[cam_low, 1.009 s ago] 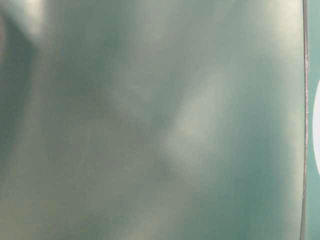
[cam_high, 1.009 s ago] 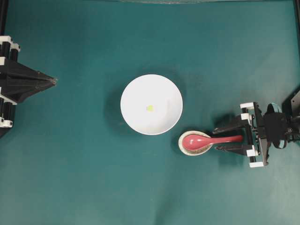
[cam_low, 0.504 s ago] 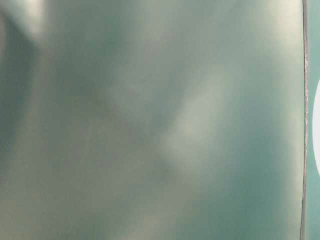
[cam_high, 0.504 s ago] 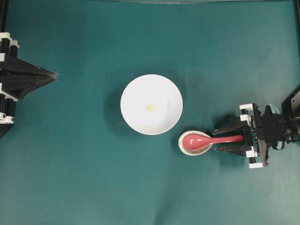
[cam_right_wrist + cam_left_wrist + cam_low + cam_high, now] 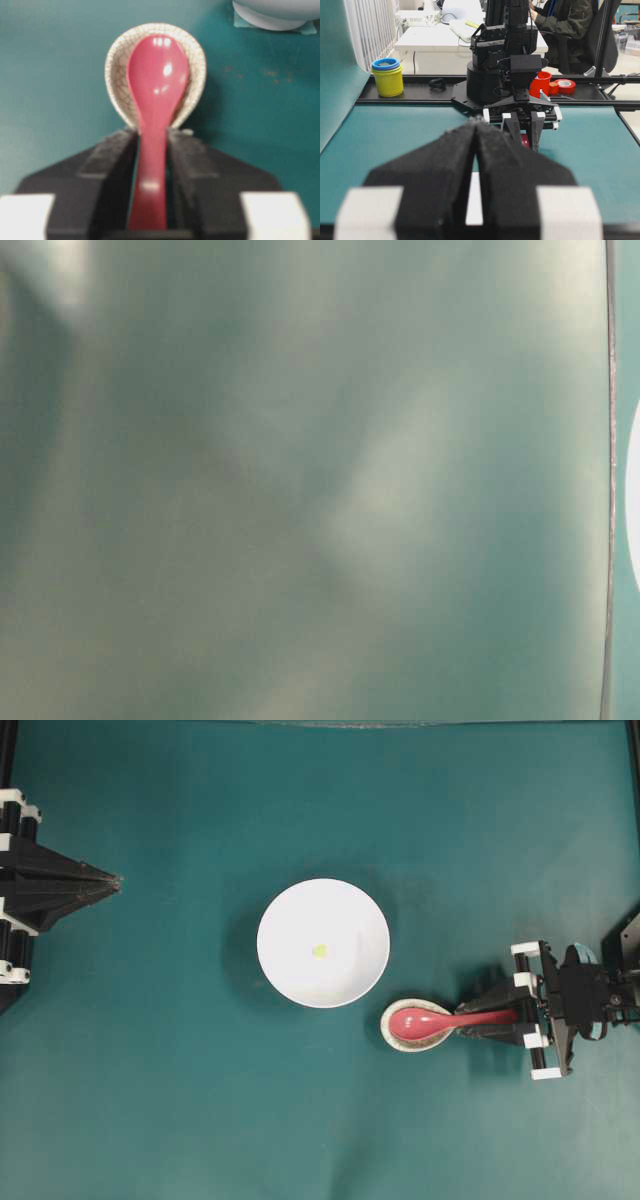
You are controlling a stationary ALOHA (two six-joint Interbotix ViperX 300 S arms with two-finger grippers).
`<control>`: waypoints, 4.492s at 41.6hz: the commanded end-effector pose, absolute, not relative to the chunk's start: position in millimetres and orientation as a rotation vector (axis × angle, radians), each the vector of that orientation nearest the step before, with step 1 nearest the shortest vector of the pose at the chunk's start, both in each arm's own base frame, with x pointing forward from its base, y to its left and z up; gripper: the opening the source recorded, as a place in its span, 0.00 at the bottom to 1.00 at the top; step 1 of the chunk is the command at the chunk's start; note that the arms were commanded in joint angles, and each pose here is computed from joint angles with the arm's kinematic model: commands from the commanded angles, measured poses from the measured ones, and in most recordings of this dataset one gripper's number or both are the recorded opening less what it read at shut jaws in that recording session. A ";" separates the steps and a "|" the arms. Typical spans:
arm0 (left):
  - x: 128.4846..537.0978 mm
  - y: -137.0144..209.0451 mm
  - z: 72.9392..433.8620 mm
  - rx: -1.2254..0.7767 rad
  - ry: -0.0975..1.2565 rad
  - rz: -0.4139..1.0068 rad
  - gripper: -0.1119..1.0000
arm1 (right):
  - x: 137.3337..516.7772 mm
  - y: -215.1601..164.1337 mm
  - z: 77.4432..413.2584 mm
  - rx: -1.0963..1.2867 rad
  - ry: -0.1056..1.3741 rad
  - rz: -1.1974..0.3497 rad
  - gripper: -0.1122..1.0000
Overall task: Scoop the yellow hexagonal prism block from the bowl with a spoon using the right arm.
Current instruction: 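Lift the red spoon and carry it over the white bowl, then lower the spoon bowl into the white bowl beside the yellow block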
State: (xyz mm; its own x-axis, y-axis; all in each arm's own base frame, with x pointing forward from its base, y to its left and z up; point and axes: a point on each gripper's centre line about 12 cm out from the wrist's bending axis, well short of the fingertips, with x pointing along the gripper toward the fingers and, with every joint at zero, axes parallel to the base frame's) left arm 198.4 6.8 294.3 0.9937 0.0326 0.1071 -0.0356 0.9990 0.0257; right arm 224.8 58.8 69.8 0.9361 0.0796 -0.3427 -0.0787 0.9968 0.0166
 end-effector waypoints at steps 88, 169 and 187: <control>201.2 7.3 291.8 0.027 -0.049 0.035 0.10 | 372.1 -34.9 235.8 0.161 1.096 0.029 0.32; 201.2 7.2 291.8 0.028 -0.049 0.035 0.10 | 432.5 -32.7 206.0 0.074 0.956 0.016 0.32; 201.0 7.2 292.1 0.028 -0.050 0.035 0.10 | 434.5 -34.0 211.3 0.077 0.920 0.006 0.32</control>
State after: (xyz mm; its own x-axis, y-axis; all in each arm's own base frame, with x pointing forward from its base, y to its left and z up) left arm 199.0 6.9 285.8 0.9988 0.0333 0.0353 -0.0341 0.9992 0.0227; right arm 430.7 -34.1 193.3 0.5628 0.0436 -0.8255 0.0291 0.9969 0.0725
